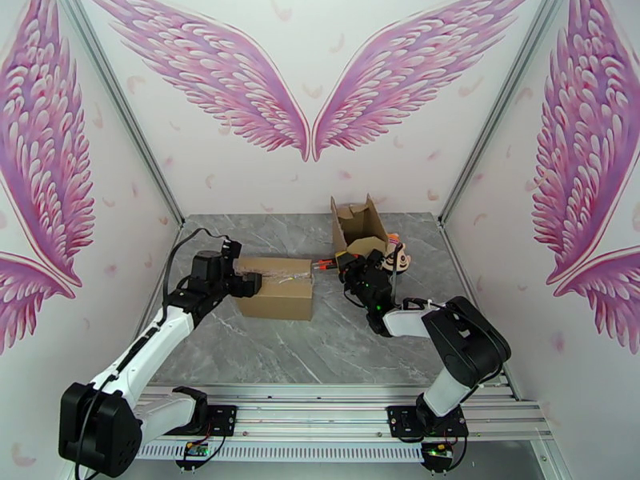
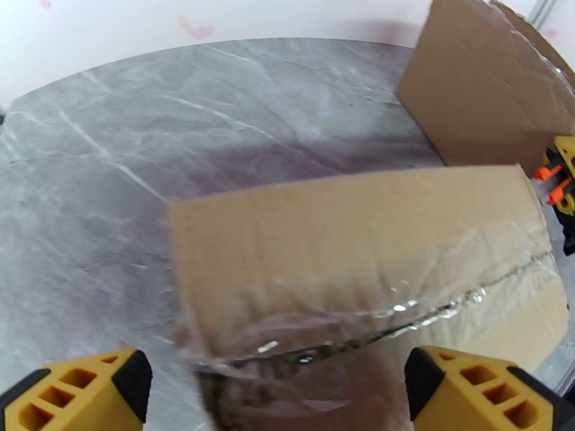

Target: Unpack the express box

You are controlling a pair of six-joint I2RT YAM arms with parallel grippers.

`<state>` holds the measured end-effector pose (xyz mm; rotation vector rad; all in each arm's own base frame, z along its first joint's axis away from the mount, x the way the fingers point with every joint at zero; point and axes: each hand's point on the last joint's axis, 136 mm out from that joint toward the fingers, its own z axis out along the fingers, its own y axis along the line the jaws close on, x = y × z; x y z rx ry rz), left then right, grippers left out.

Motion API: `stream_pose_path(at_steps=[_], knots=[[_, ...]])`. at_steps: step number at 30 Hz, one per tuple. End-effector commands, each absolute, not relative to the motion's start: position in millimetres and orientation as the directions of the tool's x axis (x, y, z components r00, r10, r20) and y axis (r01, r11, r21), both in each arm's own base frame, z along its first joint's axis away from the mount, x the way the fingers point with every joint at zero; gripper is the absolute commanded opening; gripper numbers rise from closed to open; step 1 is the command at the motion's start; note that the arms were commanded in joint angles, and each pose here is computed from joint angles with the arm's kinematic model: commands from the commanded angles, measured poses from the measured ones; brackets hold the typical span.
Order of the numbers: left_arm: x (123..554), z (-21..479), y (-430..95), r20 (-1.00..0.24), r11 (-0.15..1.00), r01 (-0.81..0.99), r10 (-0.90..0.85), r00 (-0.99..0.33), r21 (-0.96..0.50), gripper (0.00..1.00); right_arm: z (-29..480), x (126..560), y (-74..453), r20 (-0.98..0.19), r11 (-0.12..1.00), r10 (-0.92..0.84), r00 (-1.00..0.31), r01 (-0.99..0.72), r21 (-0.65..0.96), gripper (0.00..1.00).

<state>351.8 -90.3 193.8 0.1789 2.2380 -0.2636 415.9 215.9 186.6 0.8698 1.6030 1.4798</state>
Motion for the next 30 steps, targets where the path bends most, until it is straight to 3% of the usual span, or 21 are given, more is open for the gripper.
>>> stream_pose_path(at_steps=[1, 4, 8, 11, 16, 24, 30], knots=[[355, 206, -74, -0.766, 0.977, 0.185, 0.040, -0.641, -0.104, 0.99, 200, 414, 228, -0.101, 0.083, 0.855, -0.508, -0.059, 0.995, 0.00], [357, 209, -73, -0.771, 0.971, 0.222, 0.077, -0.633, -0.085, 0.99, 202, 414, 230, -0.102, 0.081, 0.851, -0.515, -0.063, 0.995, 0.00], [344, 233, -103, -0.841, 0.901, 0.431, 0.276, -0.466, 0.057, 0.99, 203, 415, 231, -0.106, 0.087, 0.848, -0.520, -0.061, 0.994, 0.00], [321, 244, -133, -0.834, 0.776, 0.579, 0.476, -0.279, 0.249, 0.99, 202, 415, 232, -0.101, 0.084, 0.846, -0.523, -0.057, 0.995, 0.00], [283, 225, -179, -0.706, 0.469, 0.755, 0.708, -0.012, 0.457, 0.99, 203, 415, 233, -0.098, 0.083, 0.843, -0.529, -0.051, 0.995, 0.00], [286, 190, -220, -0.499, 0.178, 0.786, 0.847, 0.184, 0.592, 0.99, 203, 413, 234, -0.086, 0.081, 0.837, -0.540, -0.033, 0.996, 0.00], [313, 183, -238, -0.423, 0.126, 0.760, 0.882, 0.208, 0.637, 0.99, 204, 411, 234, -0.084, 0.104, 0.831, -0.550, 0.004, 0.995, 0.00]])
